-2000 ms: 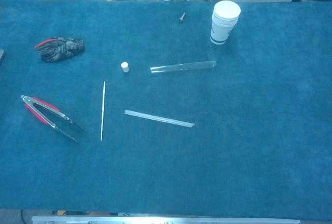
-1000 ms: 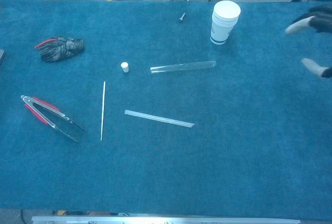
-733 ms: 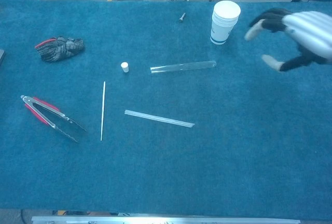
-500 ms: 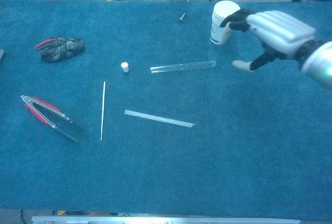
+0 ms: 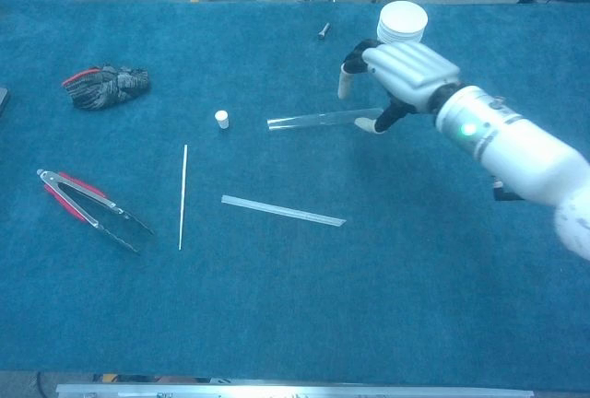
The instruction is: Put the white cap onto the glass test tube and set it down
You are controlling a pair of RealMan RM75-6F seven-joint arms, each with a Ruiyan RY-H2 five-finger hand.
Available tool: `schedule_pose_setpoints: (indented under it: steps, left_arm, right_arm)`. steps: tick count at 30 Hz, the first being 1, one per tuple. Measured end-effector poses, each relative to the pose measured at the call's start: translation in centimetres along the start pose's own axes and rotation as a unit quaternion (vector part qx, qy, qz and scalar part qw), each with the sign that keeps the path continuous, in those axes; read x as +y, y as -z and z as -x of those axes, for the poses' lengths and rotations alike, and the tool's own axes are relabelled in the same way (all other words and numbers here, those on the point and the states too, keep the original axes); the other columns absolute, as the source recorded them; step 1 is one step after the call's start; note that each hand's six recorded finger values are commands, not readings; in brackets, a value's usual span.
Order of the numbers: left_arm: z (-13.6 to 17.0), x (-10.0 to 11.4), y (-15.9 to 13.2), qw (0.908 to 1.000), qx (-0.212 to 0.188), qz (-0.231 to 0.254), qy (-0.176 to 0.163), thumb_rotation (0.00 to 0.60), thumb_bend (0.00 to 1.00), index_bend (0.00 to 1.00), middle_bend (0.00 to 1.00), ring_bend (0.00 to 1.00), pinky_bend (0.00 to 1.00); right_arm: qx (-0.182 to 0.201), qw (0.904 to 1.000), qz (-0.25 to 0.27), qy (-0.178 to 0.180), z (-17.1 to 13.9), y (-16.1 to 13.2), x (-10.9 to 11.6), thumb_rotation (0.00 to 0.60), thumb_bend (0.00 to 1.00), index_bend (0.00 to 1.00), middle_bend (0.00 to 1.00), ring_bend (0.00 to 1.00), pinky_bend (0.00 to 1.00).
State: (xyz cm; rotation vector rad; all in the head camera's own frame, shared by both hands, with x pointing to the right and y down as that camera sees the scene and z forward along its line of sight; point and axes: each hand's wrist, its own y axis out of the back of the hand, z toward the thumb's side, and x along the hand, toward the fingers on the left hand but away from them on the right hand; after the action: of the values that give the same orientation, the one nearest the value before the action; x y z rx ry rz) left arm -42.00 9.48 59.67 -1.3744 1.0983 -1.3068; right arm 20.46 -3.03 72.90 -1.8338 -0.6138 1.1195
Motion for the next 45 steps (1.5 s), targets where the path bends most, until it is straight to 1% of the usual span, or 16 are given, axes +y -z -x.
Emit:
schedule_pose_setpoints:
  steps: [12, 25, 34, 45]
  left_arm:
    - [0.1, 0.1, 0.3, 1.0, 0.0, 0.003, -0.001, 0.6, 0.29, 0.27, 0.3, 0.23, 0.2]
    - [0.2, -0.1, 0.8, 1.0, 0.006, 0.005, 0.002, 0.6, 0.29, 0.27, 0.29, 0.23, 0.2]
    - [0.2, -0.3, 1.3, 0.9999, 0.01, 0.008, 0.004, 0.6, 0.29, 0.27, 0.29, 0.23, 0.2]
    - [0.0, -0.8, 1.2, 0.9999, 0.008, 0.01, 0.01, 0.6, 0.29, 0.27, 0.29, 0.23, 0.2]
  right_arm:
    - [-0.006, 0.9996, -0.028, -0.004, 3.5, -2.5, -0.7, 0.6, 0.25, 0.43, 0.26, 0.1, 0.26]
    - [-0.014, 0.9963, -0.083, -0.019, 6.4, -4.3, -2.6, 0.6, 0.25, 0.44, 0.26, 0.1, 0.26]
    - [-0.028, 0.9936, -0.106, -0.024, 7.4, -4.0, -3.6, 0.6, 0.25, 0.44, 0.26, 0.1, 0.26]
    - [-0.043, 0.9925, -0.11, -0.029, 7.6, -2.9, -4.1, 0.6, 0.25, 0.45, 0.27, 0.1, 0.26]
